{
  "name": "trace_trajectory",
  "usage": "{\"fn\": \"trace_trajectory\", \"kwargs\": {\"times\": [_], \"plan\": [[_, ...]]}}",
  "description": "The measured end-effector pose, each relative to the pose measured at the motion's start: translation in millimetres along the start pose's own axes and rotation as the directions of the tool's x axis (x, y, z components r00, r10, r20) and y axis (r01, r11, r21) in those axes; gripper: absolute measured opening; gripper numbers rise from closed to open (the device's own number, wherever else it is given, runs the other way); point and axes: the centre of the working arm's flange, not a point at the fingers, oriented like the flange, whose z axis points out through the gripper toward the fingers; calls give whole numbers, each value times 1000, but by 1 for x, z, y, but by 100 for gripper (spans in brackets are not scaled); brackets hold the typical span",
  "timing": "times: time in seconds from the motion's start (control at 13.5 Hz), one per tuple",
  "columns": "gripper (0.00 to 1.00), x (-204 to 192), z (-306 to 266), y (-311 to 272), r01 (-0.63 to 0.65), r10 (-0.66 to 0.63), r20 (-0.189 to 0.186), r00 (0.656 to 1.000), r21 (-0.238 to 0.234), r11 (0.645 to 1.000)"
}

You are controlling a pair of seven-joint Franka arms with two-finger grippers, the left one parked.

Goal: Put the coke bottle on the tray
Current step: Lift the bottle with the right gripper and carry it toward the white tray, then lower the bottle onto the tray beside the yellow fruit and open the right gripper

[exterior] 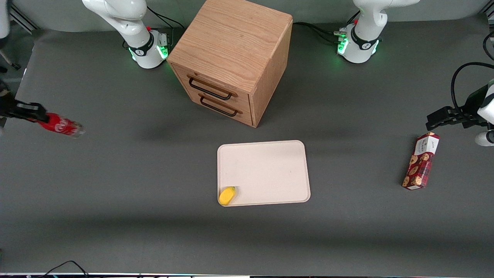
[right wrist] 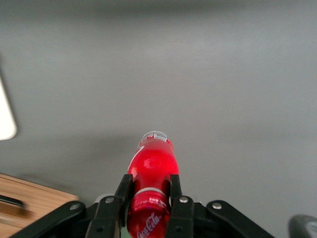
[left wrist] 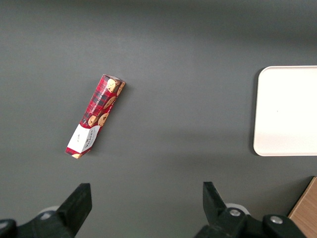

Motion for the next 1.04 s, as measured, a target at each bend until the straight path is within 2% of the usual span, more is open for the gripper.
{"fn": "trace_trajectory", "kwargs": {"times": [0.3, 0.44, 0.59, 0.74, 1.04], "plan": [[34, -18, 1, -150, -123, 123, 11, 992, 31, 992], [34, -30, 1, -209, -167, 166, 23, 986, 54, 984], [34, -42, 12, -263, -196, 194, 40, 980, 56, 979], [34, -45, 39, -316, -229, 228, 19, 973, 50, 972], [34, -30, 108, -388, -276, 280, -40, 959, 86, 957]]}}
